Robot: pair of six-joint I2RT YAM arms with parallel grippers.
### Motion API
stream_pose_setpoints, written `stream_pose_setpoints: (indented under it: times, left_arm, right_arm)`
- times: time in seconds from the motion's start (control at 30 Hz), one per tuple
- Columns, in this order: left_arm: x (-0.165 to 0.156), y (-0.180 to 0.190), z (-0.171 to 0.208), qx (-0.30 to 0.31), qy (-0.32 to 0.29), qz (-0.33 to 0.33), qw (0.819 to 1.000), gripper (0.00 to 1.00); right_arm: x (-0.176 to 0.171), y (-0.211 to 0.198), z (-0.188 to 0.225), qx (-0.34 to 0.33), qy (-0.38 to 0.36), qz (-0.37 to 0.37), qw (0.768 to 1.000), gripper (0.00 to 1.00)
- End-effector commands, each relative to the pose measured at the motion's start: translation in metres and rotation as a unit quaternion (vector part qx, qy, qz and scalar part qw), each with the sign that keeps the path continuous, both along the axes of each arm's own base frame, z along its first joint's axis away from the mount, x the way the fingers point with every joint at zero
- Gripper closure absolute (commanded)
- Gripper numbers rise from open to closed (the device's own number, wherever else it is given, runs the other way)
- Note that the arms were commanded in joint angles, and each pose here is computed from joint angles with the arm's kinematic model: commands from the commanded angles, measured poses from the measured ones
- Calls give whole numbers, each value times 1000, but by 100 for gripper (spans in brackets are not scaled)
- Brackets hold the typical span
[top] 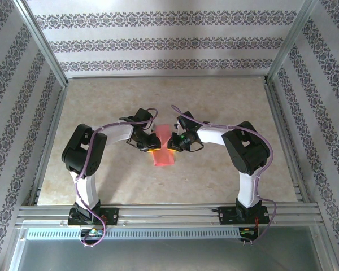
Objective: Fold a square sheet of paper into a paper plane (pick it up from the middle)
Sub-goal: First fold the square sheet of paper in half at the center of the table.
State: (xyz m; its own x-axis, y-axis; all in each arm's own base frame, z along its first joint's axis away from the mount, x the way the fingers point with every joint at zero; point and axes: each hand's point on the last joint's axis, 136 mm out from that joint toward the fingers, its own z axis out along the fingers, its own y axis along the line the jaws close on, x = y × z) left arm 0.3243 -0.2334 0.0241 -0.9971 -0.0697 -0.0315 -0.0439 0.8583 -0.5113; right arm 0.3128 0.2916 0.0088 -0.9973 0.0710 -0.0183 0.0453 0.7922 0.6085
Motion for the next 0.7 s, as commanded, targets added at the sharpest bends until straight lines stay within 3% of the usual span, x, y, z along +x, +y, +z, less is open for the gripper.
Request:
stream_pose_setpoints:
  times: [0.0,0.1,0.3,0.67]
  left_arm:
    - [6,17,17,11,-33,-1,999,73]
    - [11,20,33,3,-58,8,998,73]
    - [11,-14,49,-97,-68,36,992,74]
    - [-20,-2,-4,-55,-15,41,998,76]
  right_arm:
    - [-38,-60,-73,-160,73,-20,984,89]
    - [-38,-60,-72,-161,72,-19,984,89]
    - [-37,-60,-71,-160,72,-19,984,89]
    - [-39,-61,-73,-164,76,-19,983,89]
